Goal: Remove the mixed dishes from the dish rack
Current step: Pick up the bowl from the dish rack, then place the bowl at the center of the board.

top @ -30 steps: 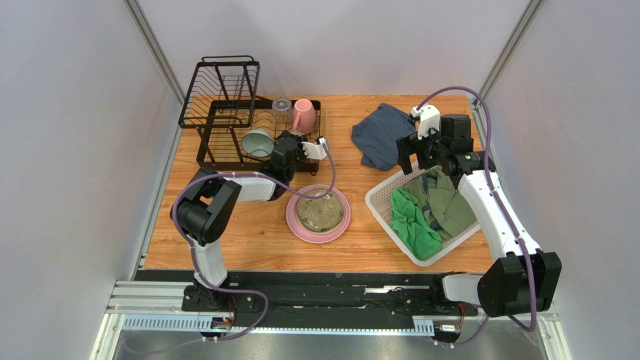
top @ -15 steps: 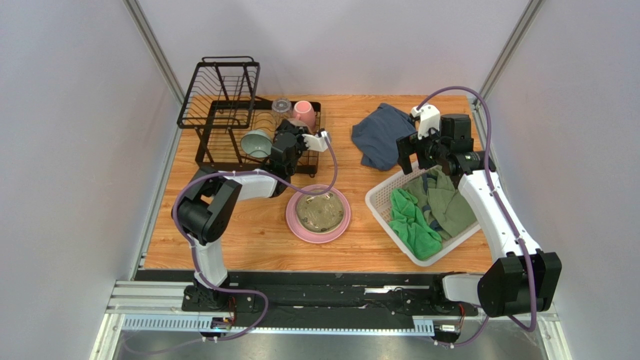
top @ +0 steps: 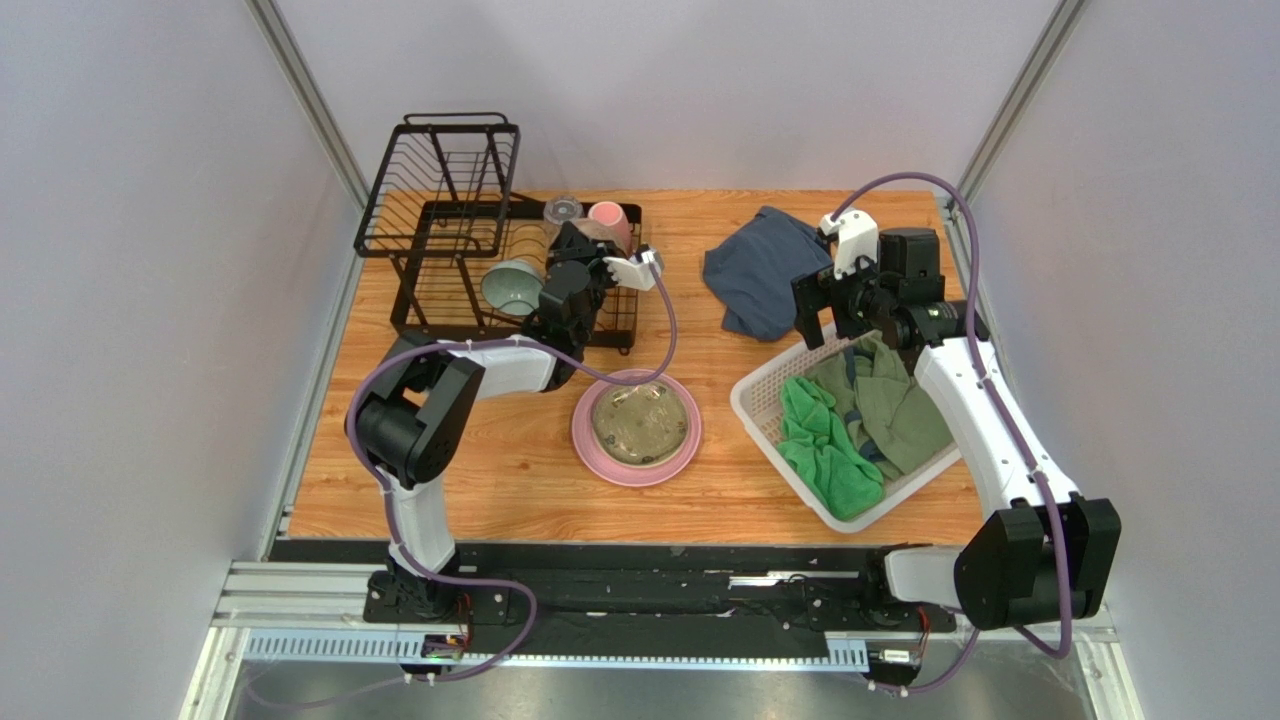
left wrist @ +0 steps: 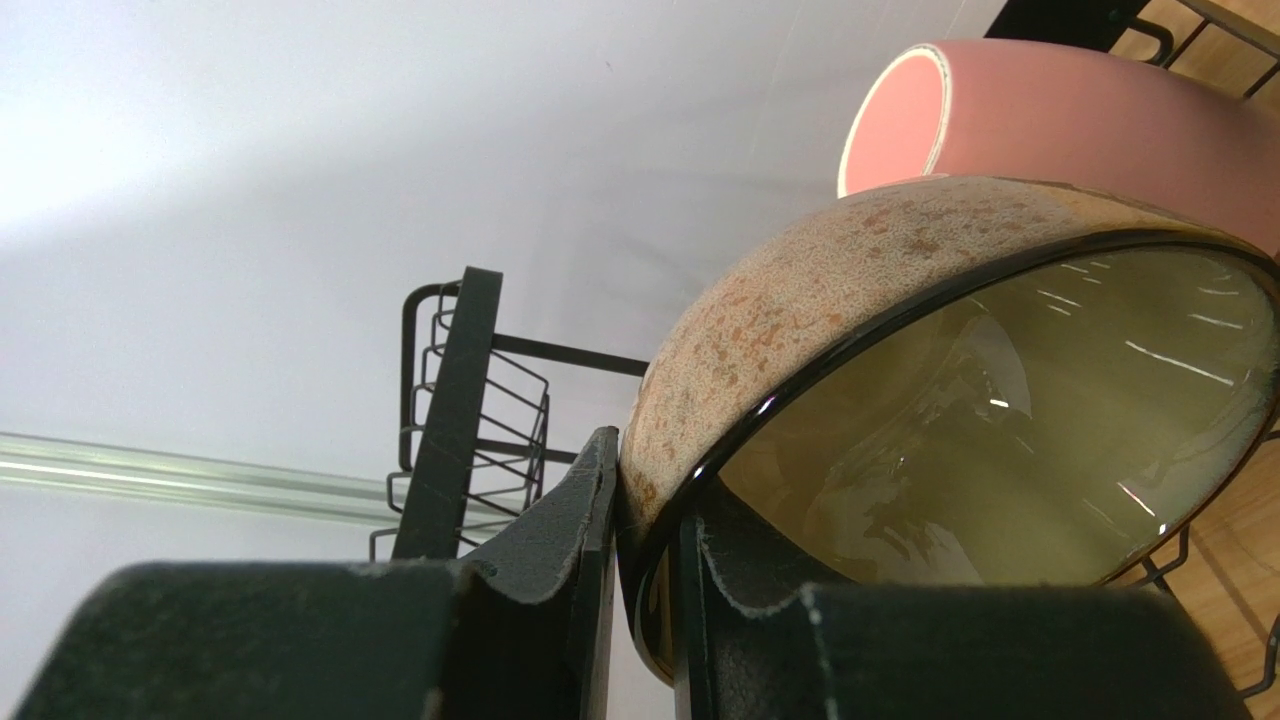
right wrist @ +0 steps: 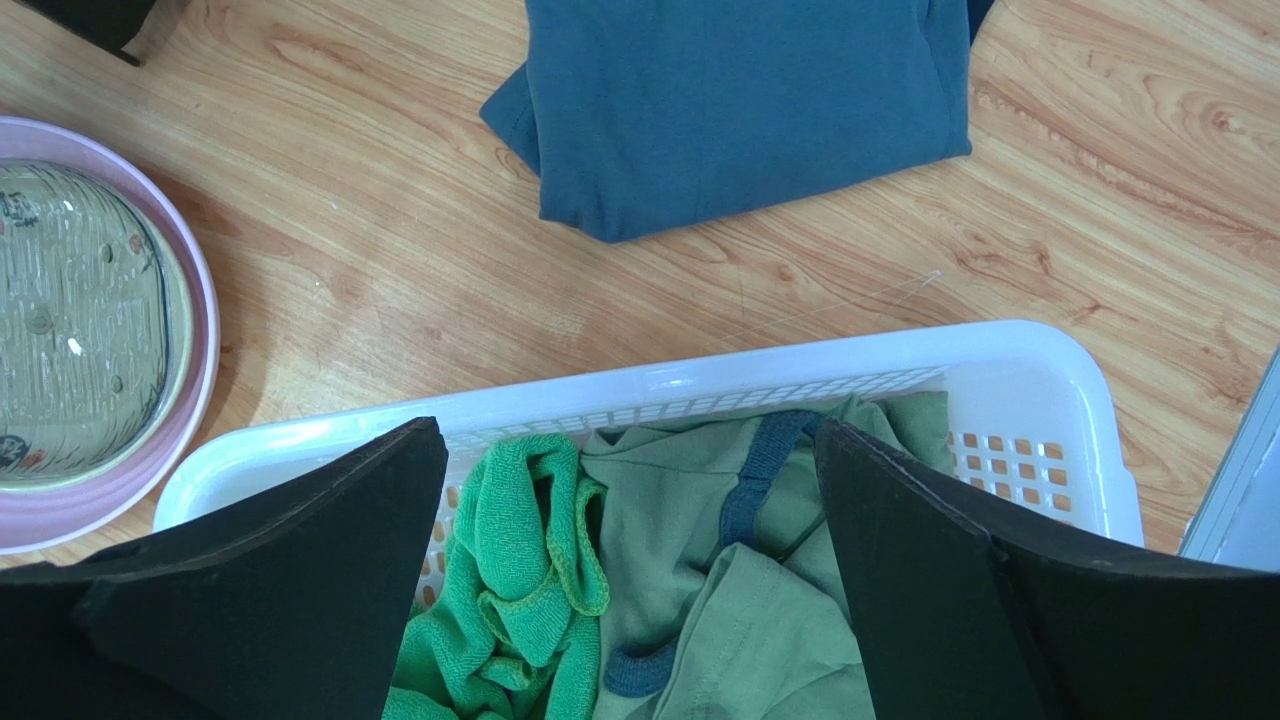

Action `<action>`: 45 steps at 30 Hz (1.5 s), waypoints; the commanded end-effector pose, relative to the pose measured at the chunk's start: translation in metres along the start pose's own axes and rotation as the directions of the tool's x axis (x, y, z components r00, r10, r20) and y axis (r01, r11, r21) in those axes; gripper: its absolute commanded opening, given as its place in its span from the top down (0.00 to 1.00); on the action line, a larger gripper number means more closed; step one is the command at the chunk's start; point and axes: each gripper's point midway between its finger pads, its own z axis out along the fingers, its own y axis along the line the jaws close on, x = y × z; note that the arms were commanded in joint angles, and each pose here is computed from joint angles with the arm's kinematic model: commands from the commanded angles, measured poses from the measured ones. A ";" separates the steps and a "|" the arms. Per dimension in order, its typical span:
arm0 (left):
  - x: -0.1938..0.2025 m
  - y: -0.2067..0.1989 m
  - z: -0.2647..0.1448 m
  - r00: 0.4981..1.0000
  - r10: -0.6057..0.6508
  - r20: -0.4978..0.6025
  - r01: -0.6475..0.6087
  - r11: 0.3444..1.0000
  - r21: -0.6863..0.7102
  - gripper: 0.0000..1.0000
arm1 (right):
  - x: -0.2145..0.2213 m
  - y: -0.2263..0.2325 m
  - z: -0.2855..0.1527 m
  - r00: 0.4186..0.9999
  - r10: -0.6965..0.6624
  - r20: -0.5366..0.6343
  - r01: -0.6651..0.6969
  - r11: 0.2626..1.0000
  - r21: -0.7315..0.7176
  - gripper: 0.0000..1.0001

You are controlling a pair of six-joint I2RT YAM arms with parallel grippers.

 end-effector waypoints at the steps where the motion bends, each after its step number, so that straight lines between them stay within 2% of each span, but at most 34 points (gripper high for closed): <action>1: -0.021 0.093 -0.018 0.989 -0.130 0.075 0.143 0.967 -0.211 1.00 | -0.016 -0.003 -0.007 0.999 -0.027 0.031 0.027 1.000 0.014 0.01; 2: -0.022 0.105 -0.025 0.985 -0.151 0.078 0.165 0.961 -0.220 1.00 | -0.016 -0.003 -0.006 0.999 -0.027 0.030 0.027 1.000 0.013 0.01; 4: -0.020 0.098 -0.029 0.980 -0.188 0.067 0.197 0.967 -0.159 1.00 | -0.017 -0.003 -0.008 0.999 -0.028 0.034 0.027 1.000 0.013 0.01; 6: -0.020 0.109 -0.040 0.965 -0.251 0.074 0.259 0.955 -0.142 1.00 | -0.017 -0.002 -0.007 0.999 -0.028 0.032 0.028 1.000 0.010 0.01; 7: -0.018 0.100 -0.043 0.967 -0.250 0.054 0.254 0.964 -0.084 1.00 | -0.017 -0.003 -0.008 0.999 -0.027 0.032 0.027 1.000 0.009 0.01; 9: -0.019 0.112 -0.054 0.956 -0.288 0.055 0.291 0.955 -0.055 1.00 | -0.017 -0.002 -0.008 0.999 -0.028 0.034 0.028 1.000 0.007 0.01; 10: -0.017 0.099 -0.058 0.952 -0.304 0.029 0.304 0.953 0.015 1.00 | -0.017 -0.001 -0.007 0.999 -0.031 0.033 0.030 1.000 0.005 0.01; 12: -0.020 0.111 -0.069 0.929 -0.368 0.021 0.367 0.929 0.047 1.00 | -0.017 -0.002 -0.007 0.999 -0.028 0.033 0.028 1.000 0.005 0.01; 13: -0.016 0.095 -0.076 0.934 -0.356 -0.023 0.356 0.925 0.133 1.00 | -0.017 -0.002 -0.007 0.999 -0.028 0.032 0.028 1.000 0.005 0.01; 14: -0.019 0.106 -0.083 0.925 -0.380 -0.019 0.379 0.914 0.142 1.00 | -0.017 -0.001 -0.007 0.999 -0.028 0.032 0.028 1.000 0.003 0.01; 15: -0.014 0.094 -0.092 0.919 -0.389 -0.066 0.394 0.896 0.203 1.00 | -0.017 -0.002 -0.007 0.999 -0.028 0.031 0.028 1.000 0.003 0.01; 17: -0.018 0.099 -0.105 0.907 -0.416 -0.069 0.420 0.872 0.252 1.00 | -0.017 -0.001 -0.007 0.999 -0.027 0.033 0.027 1.000 0.000 0.01; 18: -0.015 0.087 -0.116 0.901 -0.421 -0.106 0.432 0.846 0.311 1.00 | -0.018 0.000 -0.007 0.999 -0.028 0.035 0.029 1.000 -0.002 0.01; 23: -0.007 0.077 -0.152 0.877 -0.444 -0.183 0.478 0.773 0.418 1.00 | -0.018 0.002 -0.008 0.999 -0.033 0.035 0.033 0.999 -0.005 0.01; 27: 0.012 0.051 -0.184 0.843 -0.462 -0.276 0.536 0.667 0.518 1.00 | -0.019 0.004 -0.009 0.999 -0.032 0.042 0.032 0.999 -0.011 0.01; 32: 0.034 0.032 -0.213 0.806 -0.475 -0.355 0.589 0.581 0.562 1.00 | -0.021 0.005 -0.010 0.998 -0.031 0.052 0.032 0.999 -0.012 0.01; 36: 0.048 0.003 -0.234 0.794 -0.432 -0.427 0.604 0.493 0.626 1.00 | -0.019 0.007 -0.007 0.999 -0.032 0.041 0.033 0.999 -0.018 0.01; 45: 0.067 -0.042 -0.246 0.747 -0.397 -0.533 0.660 0.345 0.667 1.00 | -0.020 0.009 -0.007 0.998 -0.036 0.046 0.037 0.999 -0.021 0.01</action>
